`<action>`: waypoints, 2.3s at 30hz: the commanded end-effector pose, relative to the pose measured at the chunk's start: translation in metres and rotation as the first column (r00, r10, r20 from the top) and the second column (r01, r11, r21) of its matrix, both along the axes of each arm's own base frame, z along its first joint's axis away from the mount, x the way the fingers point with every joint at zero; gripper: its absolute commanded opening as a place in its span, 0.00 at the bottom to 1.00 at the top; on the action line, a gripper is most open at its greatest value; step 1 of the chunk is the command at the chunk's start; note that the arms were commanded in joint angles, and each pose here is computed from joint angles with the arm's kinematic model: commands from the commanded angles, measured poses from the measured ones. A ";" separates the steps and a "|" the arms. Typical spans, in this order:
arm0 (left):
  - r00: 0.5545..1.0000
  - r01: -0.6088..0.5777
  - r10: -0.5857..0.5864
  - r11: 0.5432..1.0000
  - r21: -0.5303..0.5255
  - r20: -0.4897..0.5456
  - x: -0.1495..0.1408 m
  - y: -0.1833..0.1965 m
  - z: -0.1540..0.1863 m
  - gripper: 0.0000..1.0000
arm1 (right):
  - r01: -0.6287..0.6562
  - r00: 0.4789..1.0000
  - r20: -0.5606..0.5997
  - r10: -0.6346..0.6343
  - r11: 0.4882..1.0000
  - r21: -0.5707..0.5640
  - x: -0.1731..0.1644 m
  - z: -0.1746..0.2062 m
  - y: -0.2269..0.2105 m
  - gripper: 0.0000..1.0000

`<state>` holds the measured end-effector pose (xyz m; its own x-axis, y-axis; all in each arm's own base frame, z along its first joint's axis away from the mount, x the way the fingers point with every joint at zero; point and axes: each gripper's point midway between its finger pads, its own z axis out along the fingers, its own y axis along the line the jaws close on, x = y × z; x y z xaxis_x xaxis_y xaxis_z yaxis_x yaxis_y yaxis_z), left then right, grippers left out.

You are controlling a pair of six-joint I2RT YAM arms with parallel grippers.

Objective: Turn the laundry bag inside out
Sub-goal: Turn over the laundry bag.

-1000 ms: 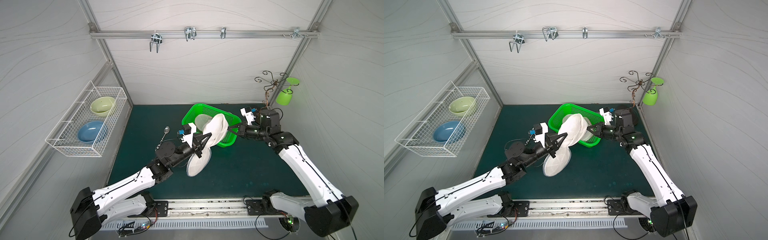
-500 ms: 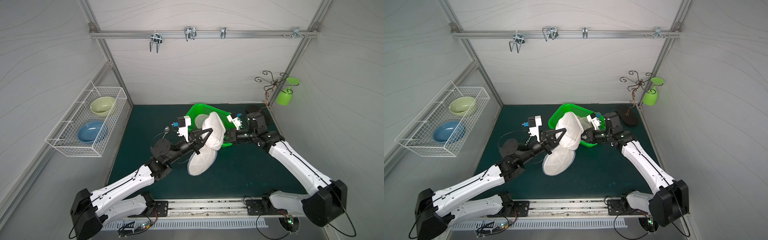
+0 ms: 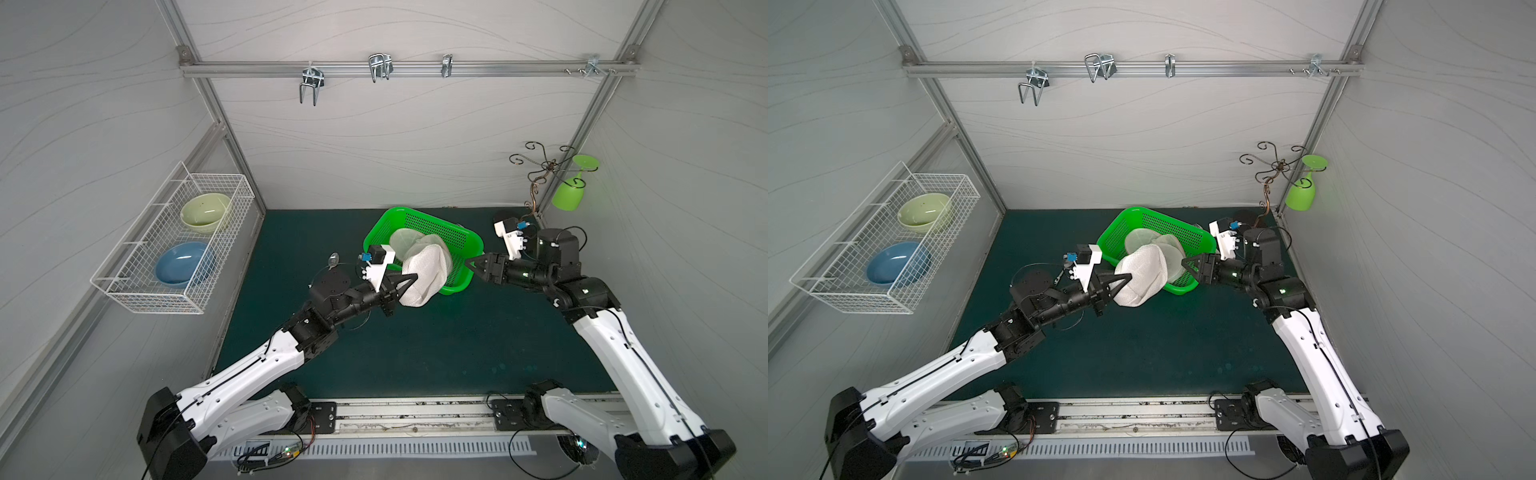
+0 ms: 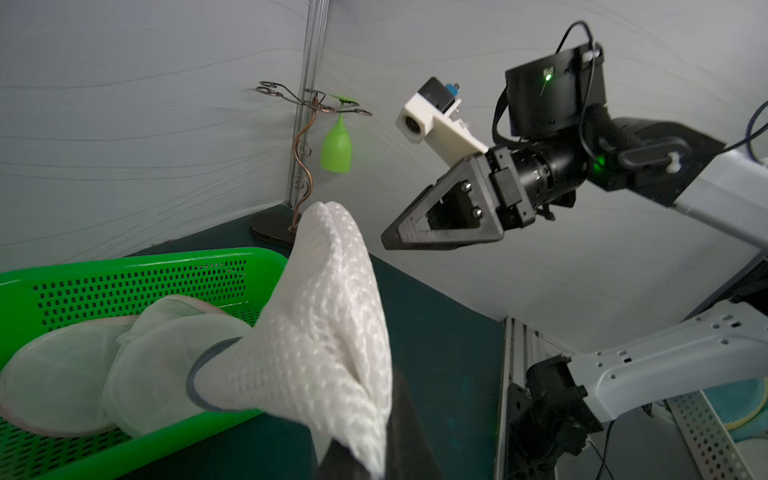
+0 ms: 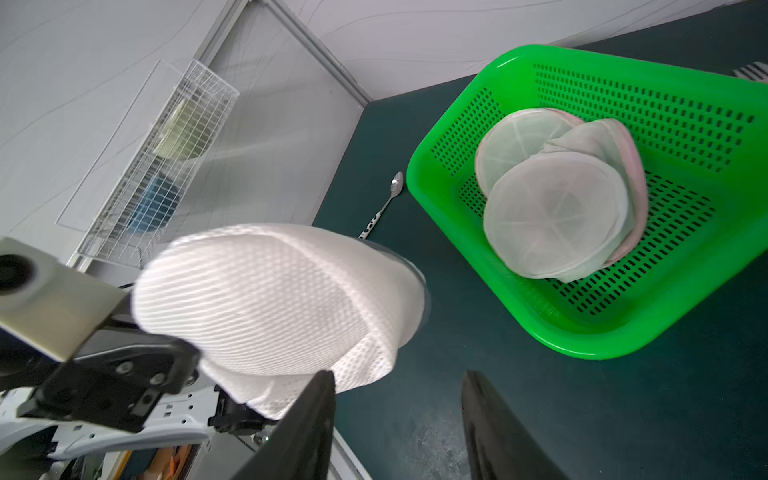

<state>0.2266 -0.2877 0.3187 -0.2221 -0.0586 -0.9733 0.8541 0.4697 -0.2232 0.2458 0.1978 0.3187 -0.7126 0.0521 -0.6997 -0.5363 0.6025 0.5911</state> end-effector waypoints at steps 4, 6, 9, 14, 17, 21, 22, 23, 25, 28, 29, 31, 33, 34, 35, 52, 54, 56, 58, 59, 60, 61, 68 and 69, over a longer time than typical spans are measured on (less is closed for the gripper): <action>0.968 0.199 -0.217 0.970 0.142 0.126 -0.026 -0.008 -0.013 0.00 | -0.277 0.909 0.282 0.306 0.951 -0.138 -0.050 0.021 0.032 0.57; 0.943 0.317 -0.327 0.939 0.131 0.062 -0.035 -0.008 -0.015 0.00 | -0.334 0.850 0.359 0.385 0.922 -0.197 -0.059 0.017 0.033 0.59; 0.879 0.477 -0.477 0.874 0.095 -0.019 -0.049 -0.005 -0.018 0.00 | -0.373 0.768 0.425 0.479 0.874 -0.310 -0.062 0.003 0.032 0.60; 0.788 0.612 -0.601 0.787 0.075 -0.135 -0.063 -0.005 -0.026 0.00 | -0.485 0.645 0.450 0.618 0.786 -0.384 -0.081 -0.003 0.039 0.60; 0.752 0.651 -0.635 0.757 0.047 -0.177 -0.064 -0.007 -0.028 0.00 | -0.561 0.572 0.442 0.691 0.722 -0.404 -0.099 -0.011 0.050 0.59; 0.724 0.678 -0.659 0.734 0.034 -0.203 -0.066 -0.008 -0.028 0.00 | -0.575 0.563 0.407 0.719 0.695 -0.432 -0.100 -0.025 0.055 0.57; 0.722 0.681 -0.662 0.732 0.034 -0.202 -0.067 -0.008 -0.027 0.00 | -0.580 0.560 0.408 0.721 0.693 -0.428 -0.102 -0.026 0.056 0.55; 0.719 0.684 -0.664 0.729 0.034 -0.205 -0.067 -0.008 -0.028 0.00 | -0.589 0.558 0.405 0.724 0.690 -0.421 -0.104 -0.027 0.056 0.54; 0.714 0.687 -0.667 0.726 0.030 -0.211 -0.067 -0.008 -0.029 0.00 | -0.617 0.547 0.396 0.737 0.675 -0.404 -0.112 -0.029 0.058 0.52; 0.699 0.701 -0.681 0.713 0.023 -0.217 -0.068 -0.009 -0.029 0.00 | -0.639 0.542 0.374 0.752 0.658 -0.398 -0.119 -0.036 0.059 0.49; 0.697 0.703 -0.684 0.710 0.021 -0.217 -0.068 -0.009 -0.029 0.00 | -0.643 0.541 0.368 0.756 0.654 -0.398 -0.121 -0.038 0.060 0.48; 0.695 0.705 -0.685 0.709 0.020 -0.219 -0.068 -0.009 -0.028 0.00 | -0.656 0.538 0.353 0.766 0.643 -0.396 -0.125 -0.043 0.060 0.46; 0.694 0.706 -0.685 0.708 0.024 -0.220 -0.067 -0.010 -0.028 0.00 | -0.669 0.533 0.342 0.773 0.633 -0.389 -0.130 -0.045 0.060 0.44; 0.696 0.704 -0.682 0.710 0.025 -0.222 -0.066 -0.010 -0.028 0.00 | -0.676 0.533 0.333 0.778 0.628 -0.385 -0.132 -0.047 0.061 0.42; 0.699 0.701 -0.679 0.713 0.028 -0.225 -0.065 -0.010 -0.028 0.00 | -0.684 0.529 0.330 0.782 0.623 -0.379 -0.134 -0.047 0.061 0.40; 0.906 0.414 -0.399 0.904 0.103 -0.143 -0.002 0.015 -0.015 0.63 | -0.661 0.686 0.303 0.661 0.741 -0.119 -0.126 -0.019 0.061 0.00; 0.948 0.315 -0.308 0.944 0.099 -0.082 0.009 0.029 -0.002 0.68 | -0.627 0.735 0.276 0.620 0.776 -0.074 -0.119 -0.015 0.057 0.00; 0.976 0.219 -0.216 0.971 0.094 -0.036 0.018 0.042 0.007 0.70 | -0.593 0.770 0.261 0.582 0.804 -0.042 -0.112 -0.011 0.055 0.00; 0.992 0.122 -0.122 0.988 0.090 -0.009 0.025 0.053 0.014 0.71 | -0.545 0.812 0.235 0.534 0.838 -0.017 -0.102 -0.008 0.053 0.00; 0.996 0.085 -0.085 0.993 0.088 -0.002 0.026 0.058 0.015 0.71 | -0.515 0.836 0.217 0.504 0.857 -0.004 -0.096 -0.005 0.052 0.00; 0.998 0.062 -0.063 0.994 0.085 0.002 0.025 0.061 0.016 0.71 | -0.487 0.857 0.200 0.475 0.873 0.012 -0.089 -0.002 0.052 0.00; 0.999 0.046 -0.046 0.996 0.079 0.000 0.024 0.064 0.016 0.71 | -0.458 0.876 0.184 0.445 0.888 0.031 -0.084 0.002 0.052 0.00; 0.990 0.107 -0.114 0.990 0.088 0.086 -0.004 0.057 0.020 0.69 | -0.219 0.975 -0.007 0.224 0.958 0.187 -0.043 0.034 0.056 0.00; 0.985 0.132 -0.141 0.986 0.100 0.095 -0.010 0.052 0.017 0.70 | -0.195 0.979 -0.016 0.202 0.960 0.202 -0.039 0.039 0.056 0.00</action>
<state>0.2238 -0.2295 0.3245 -0.2139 0.0580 -0.9751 0.9054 0.3867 -0.1756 0.1912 0.2537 0.3265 -0.7008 -0.0977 -0.7066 -0.6892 0.3483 0.6353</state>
